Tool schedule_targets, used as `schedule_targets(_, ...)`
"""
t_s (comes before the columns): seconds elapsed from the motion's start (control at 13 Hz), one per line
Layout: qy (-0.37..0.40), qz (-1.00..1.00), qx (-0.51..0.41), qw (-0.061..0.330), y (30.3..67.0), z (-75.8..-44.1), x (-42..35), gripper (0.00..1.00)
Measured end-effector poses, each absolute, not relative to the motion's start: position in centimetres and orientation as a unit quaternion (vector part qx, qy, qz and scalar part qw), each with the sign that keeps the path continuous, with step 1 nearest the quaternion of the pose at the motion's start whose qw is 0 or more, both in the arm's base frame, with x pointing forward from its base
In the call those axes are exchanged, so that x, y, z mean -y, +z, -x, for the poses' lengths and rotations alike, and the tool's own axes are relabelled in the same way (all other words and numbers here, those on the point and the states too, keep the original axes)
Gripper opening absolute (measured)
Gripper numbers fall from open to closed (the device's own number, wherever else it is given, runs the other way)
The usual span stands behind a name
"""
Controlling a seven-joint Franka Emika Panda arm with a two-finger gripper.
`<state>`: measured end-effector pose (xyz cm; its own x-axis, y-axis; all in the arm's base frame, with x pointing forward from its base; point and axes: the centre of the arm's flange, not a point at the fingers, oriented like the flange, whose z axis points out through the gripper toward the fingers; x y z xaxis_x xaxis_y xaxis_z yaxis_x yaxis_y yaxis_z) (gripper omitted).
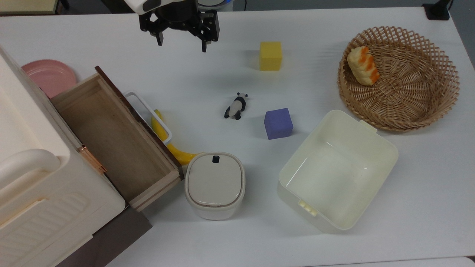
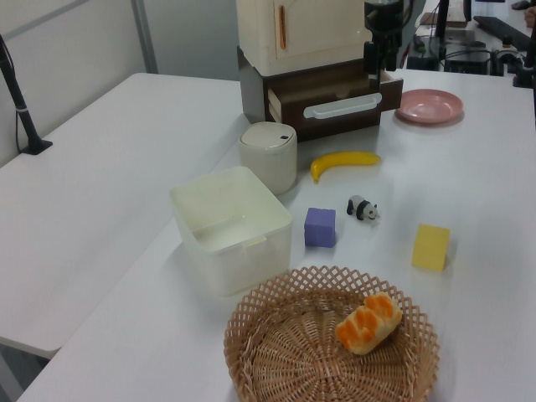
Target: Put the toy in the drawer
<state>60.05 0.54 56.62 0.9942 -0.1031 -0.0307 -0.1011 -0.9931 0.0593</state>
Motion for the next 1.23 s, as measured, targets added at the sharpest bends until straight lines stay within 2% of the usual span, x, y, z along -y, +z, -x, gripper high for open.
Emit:
schedule_targets(0.85, -0.026, -0.999, 0.005, 0.028, 56.0, -59.8, -1.1, 1.0)
schedule_targets(1.23, -0.05, -0.999, 0.004, 0.014, 54.0, -59.3, -2.0, 1.0)
